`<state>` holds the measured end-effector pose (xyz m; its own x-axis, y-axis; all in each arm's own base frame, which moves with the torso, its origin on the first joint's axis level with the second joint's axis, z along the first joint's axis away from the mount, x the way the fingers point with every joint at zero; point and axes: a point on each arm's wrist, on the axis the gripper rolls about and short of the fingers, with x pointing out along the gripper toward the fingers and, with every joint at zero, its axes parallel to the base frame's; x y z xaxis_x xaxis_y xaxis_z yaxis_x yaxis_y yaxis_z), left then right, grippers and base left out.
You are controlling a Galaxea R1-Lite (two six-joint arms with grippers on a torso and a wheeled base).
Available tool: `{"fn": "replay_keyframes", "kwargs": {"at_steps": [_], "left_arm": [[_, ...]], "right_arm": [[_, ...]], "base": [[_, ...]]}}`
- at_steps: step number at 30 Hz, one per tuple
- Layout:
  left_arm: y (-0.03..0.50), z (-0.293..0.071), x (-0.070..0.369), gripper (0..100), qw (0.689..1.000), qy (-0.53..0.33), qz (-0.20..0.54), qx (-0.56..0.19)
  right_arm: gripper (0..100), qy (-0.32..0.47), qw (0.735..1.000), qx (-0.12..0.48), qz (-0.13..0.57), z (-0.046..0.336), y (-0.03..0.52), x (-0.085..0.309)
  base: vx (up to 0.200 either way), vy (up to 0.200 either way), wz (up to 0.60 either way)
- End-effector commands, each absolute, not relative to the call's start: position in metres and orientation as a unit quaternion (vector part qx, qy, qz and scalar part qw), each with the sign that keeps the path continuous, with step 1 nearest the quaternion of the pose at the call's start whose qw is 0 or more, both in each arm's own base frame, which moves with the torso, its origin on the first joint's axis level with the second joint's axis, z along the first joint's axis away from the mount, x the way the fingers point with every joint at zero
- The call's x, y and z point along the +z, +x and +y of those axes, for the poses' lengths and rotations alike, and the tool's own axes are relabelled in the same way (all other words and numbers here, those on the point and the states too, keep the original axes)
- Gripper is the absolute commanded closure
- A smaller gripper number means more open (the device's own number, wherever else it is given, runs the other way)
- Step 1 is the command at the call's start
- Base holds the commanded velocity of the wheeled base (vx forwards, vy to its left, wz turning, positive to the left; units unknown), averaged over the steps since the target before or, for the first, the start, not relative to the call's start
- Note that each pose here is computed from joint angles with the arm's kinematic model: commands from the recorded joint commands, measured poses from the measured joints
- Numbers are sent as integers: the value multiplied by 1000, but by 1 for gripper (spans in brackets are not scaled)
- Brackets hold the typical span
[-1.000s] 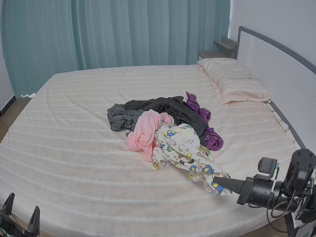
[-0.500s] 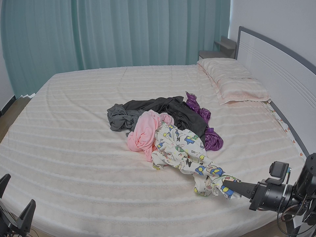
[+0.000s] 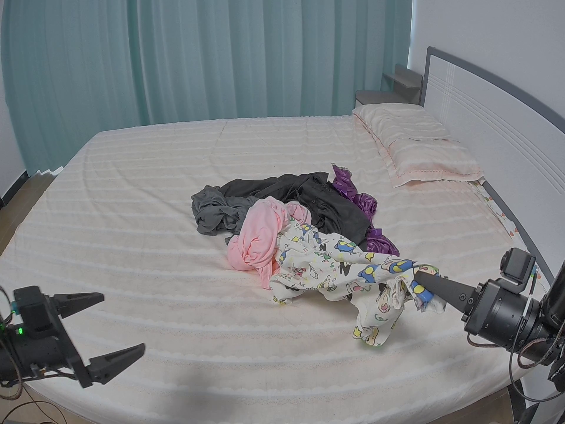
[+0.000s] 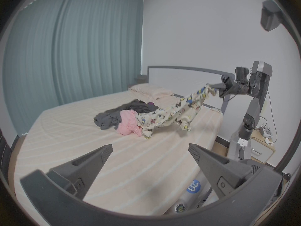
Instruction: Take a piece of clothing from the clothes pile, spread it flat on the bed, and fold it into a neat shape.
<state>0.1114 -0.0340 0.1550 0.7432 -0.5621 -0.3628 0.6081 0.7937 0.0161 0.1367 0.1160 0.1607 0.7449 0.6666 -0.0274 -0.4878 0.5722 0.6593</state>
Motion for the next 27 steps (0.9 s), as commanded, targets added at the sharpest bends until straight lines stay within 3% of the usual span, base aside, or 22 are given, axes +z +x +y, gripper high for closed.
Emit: {"fn": "replay_keyframes", "kwargs": {"at_steps": [1,12,20,27], "left_arm": [[195,-80,88,0,885,87,280,-363],[225,-111,39,0,886,94,298,-343],[261,-133,15,0,926,61,241,-285],[291,-148,3,0,934,55,209,-284]], "right_arm": [[100,341,875,331,94,110,140,178],[100,339,874,332,101,109,146,176],[100,338,875,332,103,107,149,176],[100,337,880,318,106,107,162,175]], "base": [[0,0,0],[0,0,0],[0,0,0],[0,0,0]]}}
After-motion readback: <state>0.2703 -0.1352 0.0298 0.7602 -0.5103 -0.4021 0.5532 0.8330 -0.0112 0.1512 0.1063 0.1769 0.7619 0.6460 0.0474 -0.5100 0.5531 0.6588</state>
